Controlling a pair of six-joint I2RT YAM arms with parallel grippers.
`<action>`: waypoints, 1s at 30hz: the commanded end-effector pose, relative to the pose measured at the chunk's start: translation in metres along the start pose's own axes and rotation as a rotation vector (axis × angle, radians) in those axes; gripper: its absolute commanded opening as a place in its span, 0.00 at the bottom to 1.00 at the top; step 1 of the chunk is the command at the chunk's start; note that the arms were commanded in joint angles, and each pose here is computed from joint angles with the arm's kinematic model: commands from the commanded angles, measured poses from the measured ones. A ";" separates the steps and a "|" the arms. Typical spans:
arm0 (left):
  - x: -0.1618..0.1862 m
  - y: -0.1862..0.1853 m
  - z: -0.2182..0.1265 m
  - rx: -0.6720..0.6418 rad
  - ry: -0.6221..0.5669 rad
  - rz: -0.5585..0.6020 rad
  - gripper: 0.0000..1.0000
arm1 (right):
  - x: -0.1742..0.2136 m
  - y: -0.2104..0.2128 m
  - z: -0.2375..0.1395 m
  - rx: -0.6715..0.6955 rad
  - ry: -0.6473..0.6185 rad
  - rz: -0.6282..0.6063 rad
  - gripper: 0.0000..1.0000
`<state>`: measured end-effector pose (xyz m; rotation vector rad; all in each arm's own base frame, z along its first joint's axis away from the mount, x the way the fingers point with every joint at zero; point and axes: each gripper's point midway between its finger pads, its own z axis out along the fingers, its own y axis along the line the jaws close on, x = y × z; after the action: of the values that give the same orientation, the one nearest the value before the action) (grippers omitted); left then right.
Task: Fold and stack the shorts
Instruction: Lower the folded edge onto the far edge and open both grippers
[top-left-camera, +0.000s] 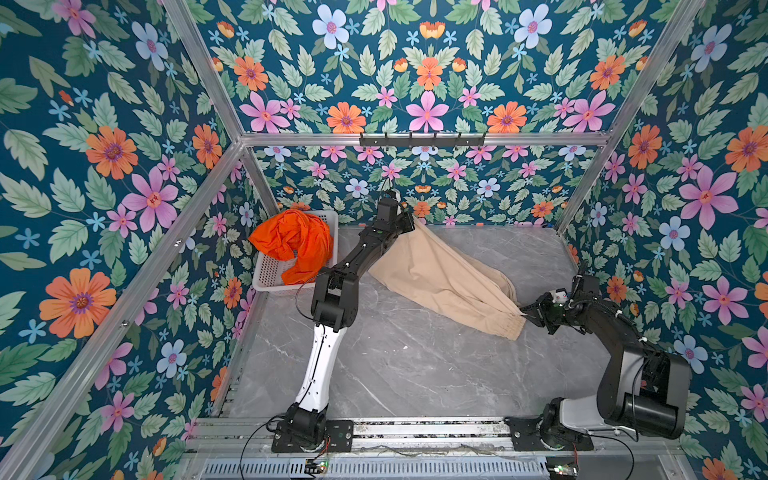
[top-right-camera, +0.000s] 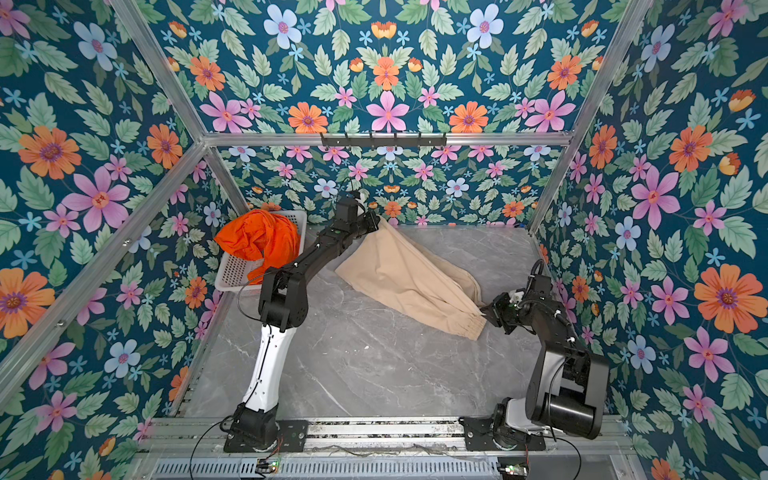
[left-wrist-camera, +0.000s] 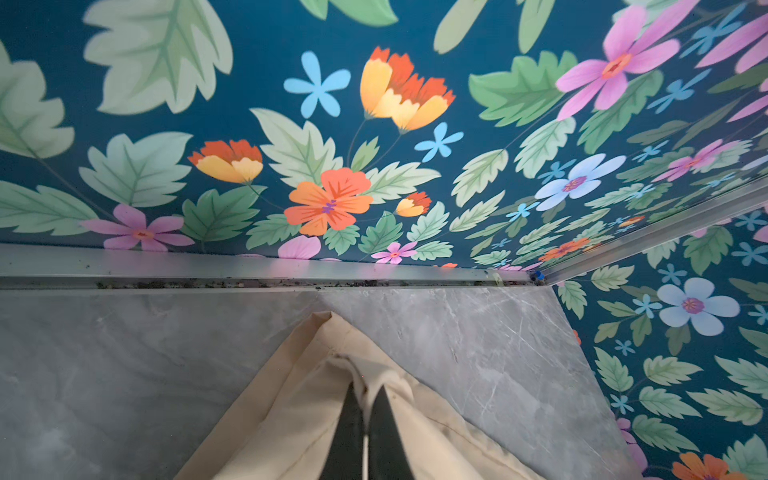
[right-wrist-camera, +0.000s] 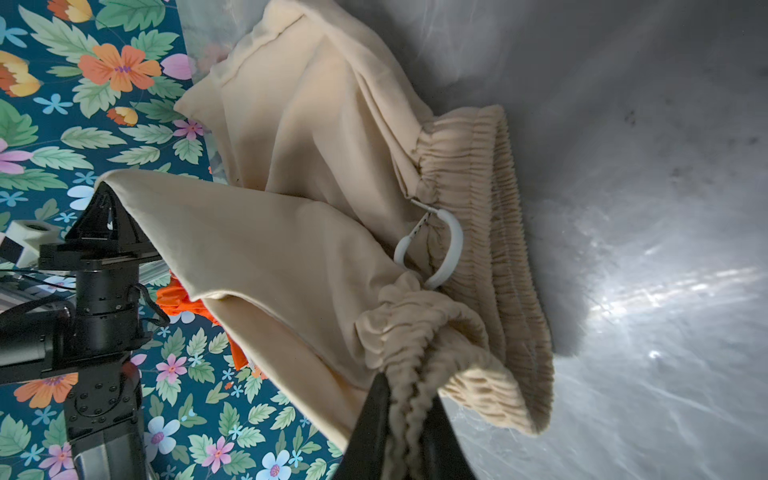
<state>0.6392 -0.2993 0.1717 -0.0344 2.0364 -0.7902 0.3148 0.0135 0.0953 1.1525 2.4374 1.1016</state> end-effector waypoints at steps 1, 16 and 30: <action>-0.009 -0.002 0.009 0.003 -0.073 0.007 0.00 | -0.006 -0.002 0.006 -0.008 0.002 0.017 0.19; -0.013 -0.020 0.010 0.032 -0.062 0.034 0.58 | -0.040 0.041 -0.038 -0.007 -0.221 -0.044 0.58; 0.102 0.000 -0.072 0.023 0.302 0.021 0.51 | 0.051 0.090 0.005 -0.059 -0.059 -0.430 0.52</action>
<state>0.5388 -0.2900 0.1399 0.0832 2.2455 -0.8051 0.3255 0.0731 0.1674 0.6574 2.4272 0.9181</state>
